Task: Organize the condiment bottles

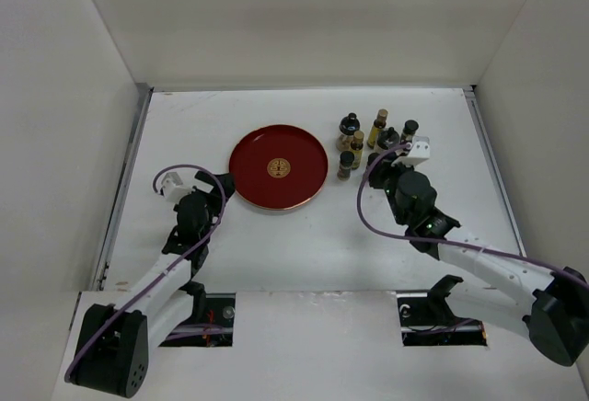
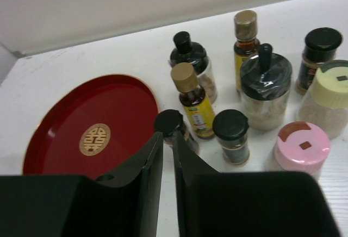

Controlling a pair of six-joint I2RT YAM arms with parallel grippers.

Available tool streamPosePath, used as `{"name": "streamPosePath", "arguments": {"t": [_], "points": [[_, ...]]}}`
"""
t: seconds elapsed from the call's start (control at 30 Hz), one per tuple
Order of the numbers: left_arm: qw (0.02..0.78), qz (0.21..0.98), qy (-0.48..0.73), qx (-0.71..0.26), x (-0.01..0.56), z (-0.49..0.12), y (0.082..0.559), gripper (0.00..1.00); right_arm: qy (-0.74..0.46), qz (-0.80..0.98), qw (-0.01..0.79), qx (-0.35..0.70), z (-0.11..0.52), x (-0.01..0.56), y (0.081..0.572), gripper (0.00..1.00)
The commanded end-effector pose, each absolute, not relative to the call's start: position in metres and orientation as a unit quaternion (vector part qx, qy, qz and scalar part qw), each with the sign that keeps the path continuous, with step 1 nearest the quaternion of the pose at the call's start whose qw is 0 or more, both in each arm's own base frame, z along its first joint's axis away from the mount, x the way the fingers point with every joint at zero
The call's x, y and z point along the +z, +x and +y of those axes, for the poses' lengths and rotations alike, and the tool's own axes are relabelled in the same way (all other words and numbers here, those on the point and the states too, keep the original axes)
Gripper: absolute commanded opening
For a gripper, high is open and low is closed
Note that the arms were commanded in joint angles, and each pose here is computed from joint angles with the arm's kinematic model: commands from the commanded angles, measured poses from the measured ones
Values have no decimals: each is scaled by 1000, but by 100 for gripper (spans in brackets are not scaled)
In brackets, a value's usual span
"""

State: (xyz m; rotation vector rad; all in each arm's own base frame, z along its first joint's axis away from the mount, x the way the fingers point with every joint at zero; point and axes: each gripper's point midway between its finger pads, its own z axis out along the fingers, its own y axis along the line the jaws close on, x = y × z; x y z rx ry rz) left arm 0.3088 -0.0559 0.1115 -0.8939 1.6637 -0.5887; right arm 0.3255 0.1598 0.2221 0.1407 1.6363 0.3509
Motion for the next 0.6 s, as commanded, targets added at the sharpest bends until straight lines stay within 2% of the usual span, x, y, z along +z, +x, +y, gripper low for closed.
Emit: {"name": "streamPosePath", "arguments": {"t": [0.0,0.07,0.13,0.17,0.33,0.37,0.47,0.57], "points": [[568,685,-377,-255,122,-52,311,100,50,711,679,175,171,254,327,15],[569,683,-384,-250,121,-48,310,100,62,726,668,151,161,250,327,12],[568,682,-391,-245,118,-44,310,100,90,738,660,113,142,244,329,14],[564,685,-393,-242,115,-43,309,100,104,742,656,93,131,239,331,19],[551,693,-403,-232,106,-41,311,100,133,757,638,36,99,216,342,65],[548,696,-403,-230,104,-42,312,100,139,759,635,31,96,214,344,71],[540,703,-399,-234,101,-46,313,100,152,766,625,20,87,207,352,78],[543,700,-400,-235,103,-45,313,100,154,776,611,5,80,200,360,79]]}}
